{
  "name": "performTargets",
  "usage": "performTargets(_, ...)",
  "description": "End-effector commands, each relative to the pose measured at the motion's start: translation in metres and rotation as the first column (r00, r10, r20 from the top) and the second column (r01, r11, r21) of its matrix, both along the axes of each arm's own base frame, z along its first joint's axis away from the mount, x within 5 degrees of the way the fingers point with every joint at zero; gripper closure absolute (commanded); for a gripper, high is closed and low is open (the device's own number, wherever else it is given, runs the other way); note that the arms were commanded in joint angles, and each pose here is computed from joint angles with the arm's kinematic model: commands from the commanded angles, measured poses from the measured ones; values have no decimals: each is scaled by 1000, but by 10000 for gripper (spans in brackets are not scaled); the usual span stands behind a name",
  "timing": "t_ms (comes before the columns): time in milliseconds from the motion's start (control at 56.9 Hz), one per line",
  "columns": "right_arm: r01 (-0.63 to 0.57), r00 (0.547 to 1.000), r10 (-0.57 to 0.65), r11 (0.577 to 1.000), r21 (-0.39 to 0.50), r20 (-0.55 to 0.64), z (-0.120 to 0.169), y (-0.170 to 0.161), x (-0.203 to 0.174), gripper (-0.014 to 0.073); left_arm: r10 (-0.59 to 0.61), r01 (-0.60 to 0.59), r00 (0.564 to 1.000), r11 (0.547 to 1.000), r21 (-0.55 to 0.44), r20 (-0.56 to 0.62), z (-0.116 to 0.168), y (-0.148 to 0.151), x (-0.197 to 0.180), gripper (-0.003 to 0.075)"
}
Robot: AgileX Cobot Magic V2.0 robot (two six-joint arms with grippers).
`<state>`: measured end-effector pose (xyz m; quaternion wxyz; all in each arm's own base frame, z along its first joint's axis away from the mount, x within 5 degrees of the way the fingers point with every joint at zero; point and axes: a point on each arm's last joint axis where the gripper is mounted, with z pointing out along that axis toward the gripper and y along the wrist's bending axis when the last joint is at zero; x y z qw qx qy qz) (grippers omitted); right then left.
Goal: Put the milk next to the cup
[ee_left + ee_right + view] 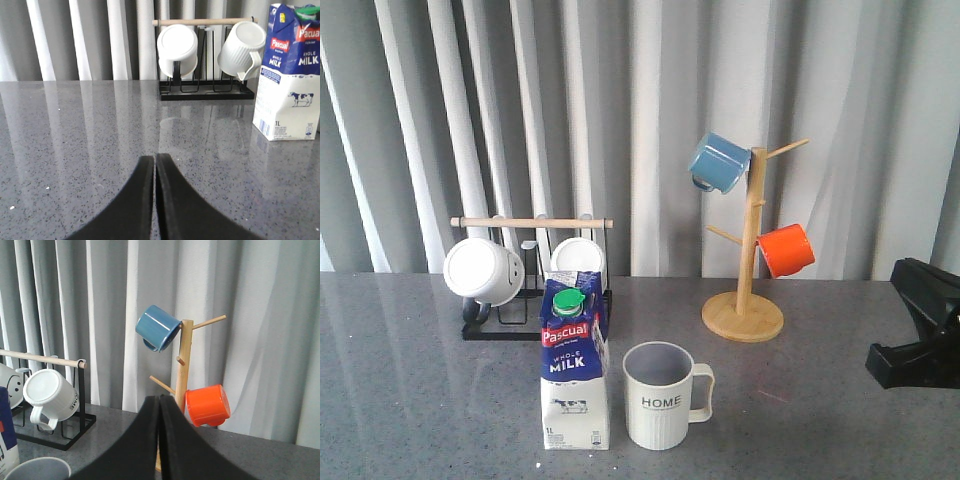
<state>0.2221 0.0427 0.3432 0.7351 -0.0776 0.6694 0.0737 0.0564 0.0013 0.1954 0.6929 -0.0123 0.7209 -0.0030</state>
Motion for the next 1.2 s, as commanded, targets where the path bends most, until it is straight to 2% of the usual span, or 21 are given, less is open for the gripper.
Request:
performTargets(0, -2, 994, 0, 1000, 21, 112, 20, -1, -3, 603, -8, 10, 992, 1000, -14, 127, 16, -1, -2, 726)
performTargets(967, -3, 994, 0, 1000, 21, 113, 20, -1, -3, 603, -8, 10, 992, 1000, -13, 127, 16, -1, -2, 726)
performTargets(1090, 0, 991, -4, 1000, 31, 134, 23, -5, -23, 603, -8, 10, 992, 1000, -13, 127, 16, -1, -2, 726)
performTargets(1178, 0, 985, -6, 999, 36, 170, 19, -10, -53, 603, -8, 10, 992, 1000, -13, 127, 16, -1, -2, 726)
